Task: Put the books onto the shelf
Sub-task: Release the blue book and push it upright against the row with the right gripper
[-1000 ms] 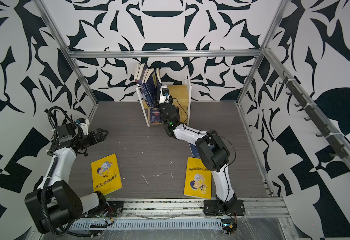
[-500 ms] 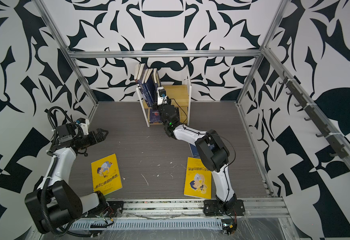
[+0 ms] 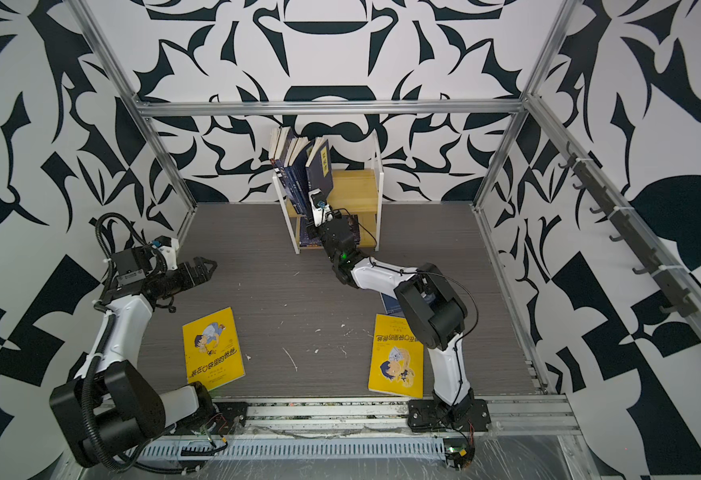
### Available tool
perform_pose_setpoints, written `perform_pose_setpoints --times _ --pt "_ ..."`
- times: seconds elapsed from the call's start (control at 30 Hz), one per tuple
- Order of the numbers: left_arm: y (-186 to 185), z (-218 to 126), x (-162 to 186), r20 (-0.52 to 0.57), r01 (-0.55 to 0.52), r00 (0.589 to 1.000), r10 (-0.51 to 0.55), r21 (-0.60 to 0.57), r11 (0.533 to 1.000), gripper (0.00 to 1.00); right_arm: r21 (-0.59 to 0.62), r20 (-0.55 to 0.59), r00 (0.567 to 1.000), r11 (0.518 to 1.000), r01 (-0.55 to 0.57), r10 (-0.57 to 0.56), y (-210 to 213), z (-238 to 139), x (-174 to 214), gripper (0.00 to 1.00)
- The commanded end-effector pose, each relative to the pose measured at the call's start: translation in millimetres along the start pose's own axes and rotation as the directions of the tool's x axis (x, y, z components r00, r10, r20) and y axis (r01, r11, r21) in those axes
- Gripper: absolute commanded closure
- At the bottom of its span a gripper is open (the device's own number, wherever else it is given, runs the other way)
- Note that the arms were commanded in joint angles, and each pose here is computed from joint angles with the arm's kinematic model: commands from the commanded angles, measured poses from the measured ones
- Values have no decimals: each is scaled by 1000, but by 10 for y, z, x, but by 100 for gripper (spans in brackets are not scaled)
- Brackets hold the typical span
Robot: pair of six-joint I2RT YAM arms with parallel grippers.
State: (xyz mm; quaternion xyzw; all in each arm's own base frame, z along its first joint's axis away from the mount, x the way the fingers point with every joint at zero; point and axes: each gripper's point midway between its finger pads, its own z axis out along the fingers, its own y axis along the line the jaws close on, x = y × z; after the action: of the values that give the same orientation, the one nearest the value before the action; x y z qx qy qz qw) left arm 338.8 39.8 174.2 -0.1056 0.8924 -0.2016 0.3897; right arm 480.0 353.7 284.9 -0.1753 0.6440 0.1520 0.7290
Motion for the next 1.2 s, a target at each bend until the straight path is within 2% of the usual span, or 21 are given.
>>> perform_pose_setpoints --times 0.0,0.27,0.37,0.47,0.53,0.67,0.7,0.97,1.17 --pt "-22 -21 -29 -1 -2 1000 2 4 1000 0 -36 67 998 999 8 -5 71 -185 -389 66" --pt "-26 -11 -45 -5 8 1000 -8 8 1000 0 -31 17 999 998 51 -51 -19 -412 -326 65" --pt "-25 -16 -42 -5 9 1000 -9 6 1000 0 -10 -1 998 998 55 -55 -130 -494 -318 67" --pt "-14 -17 -35 -7 6 1000 -6 1 1000 0 40 -18 999 998 51 -51 -324 -549 -321 74" --pt "-8 -9 -31 -8 5 1000 -5 2 1000 0 93 -33 998 994 50 -47 -499 -515 -330 84" --pt "-21 -10 -48 -6 14 1000 -14 8 1000 0 198 -73 997 979 38 -23 -829 -311 -305 99" --pt "-32 -16 -58 -3 17 1000 -17 12 1000 0 214 -77 997 976 31 -15 -890 -231 -313 100" --pt "-70 -74 -64 3 22 1000 -22 13 1000 0 268 -71 995 962 -48 70 -1227 437 -205 100" --pt "-74 -65 -65 -8 29 1000 -29 14 999 0 216 -31 996 974 -71 79 -1184 800 -303 100"
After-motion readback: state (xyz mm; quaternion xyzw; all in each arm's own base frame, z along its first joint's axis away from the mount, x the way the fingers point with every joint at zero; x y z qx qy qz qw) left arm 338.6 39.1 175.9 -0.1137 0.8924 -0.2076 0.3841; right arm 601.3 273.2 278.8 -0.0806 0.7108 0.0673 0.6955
